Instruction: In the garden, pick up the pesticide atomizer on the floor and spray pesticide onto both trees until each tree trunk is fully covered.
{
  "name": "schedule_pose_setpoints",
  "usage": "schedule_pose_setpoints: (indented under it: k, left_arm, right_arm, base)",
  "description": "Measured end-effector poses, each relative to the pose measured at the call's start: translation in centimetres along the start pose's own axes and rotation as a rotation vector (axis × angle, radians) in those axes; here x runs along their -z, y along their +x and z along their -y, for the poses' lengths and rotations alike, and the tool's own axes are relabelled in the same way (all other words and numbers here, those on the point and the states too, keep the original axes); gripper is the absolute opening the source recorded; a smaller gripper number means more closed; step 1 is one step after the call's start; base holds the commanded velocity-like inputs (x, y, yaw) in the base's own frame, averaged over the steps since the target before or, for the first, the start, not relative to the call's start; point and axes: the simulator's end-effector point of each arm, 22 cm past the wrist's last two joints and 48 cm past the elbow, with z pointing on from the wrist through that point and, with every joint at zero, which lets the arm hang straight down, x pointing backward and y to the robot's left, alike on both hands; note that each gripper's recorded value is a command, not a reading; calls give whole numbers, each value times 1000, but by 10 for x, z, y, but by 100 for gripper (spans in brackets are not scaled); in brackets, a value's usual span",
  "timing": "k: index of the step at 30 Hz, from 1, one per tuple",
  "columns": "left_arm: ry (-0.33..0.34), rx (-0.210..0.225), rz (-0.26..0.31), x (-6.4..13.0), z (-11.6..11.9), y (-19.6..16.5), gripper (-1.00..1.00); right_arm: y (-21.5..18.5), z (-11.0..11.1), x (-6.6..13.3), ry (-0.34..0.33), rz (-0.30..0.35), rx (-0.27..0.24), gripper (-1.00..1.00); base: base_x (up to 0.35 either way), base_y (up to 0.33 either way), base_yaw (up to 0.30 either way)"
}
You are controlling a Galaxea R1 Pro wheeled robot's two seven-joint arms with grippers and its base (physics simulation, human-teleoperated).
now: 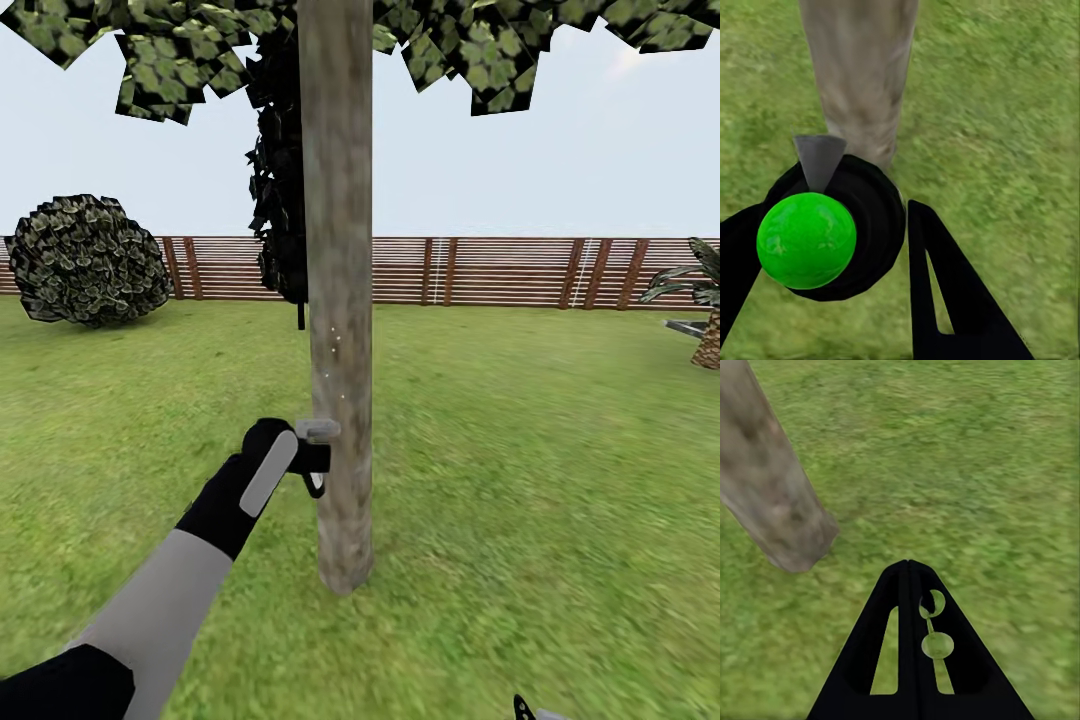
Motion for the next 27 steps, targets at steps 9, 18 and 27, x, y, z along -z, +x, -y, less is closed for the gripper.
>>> schedule_pose_setpoints:
  k: [9, 18, 27]
  left_arm:
    - [2, 32, -16, -16, -1, 30, -100]
    - [44, 30, -32, -21, 11, 48, -100]
    - [46, 27, -34, -22, 11, 50, -100]
  right_arm:
    - [0, 0, 0, 0, 0, -1, -100]
    - [0, -1, 0, -2, 0, 0, -100]
    - [0, -2, 0, -3, 0, 1, -100]
  base:
    - [0, 0, 0]
    - [196, 28, -144]
    - [31, 3, -13]
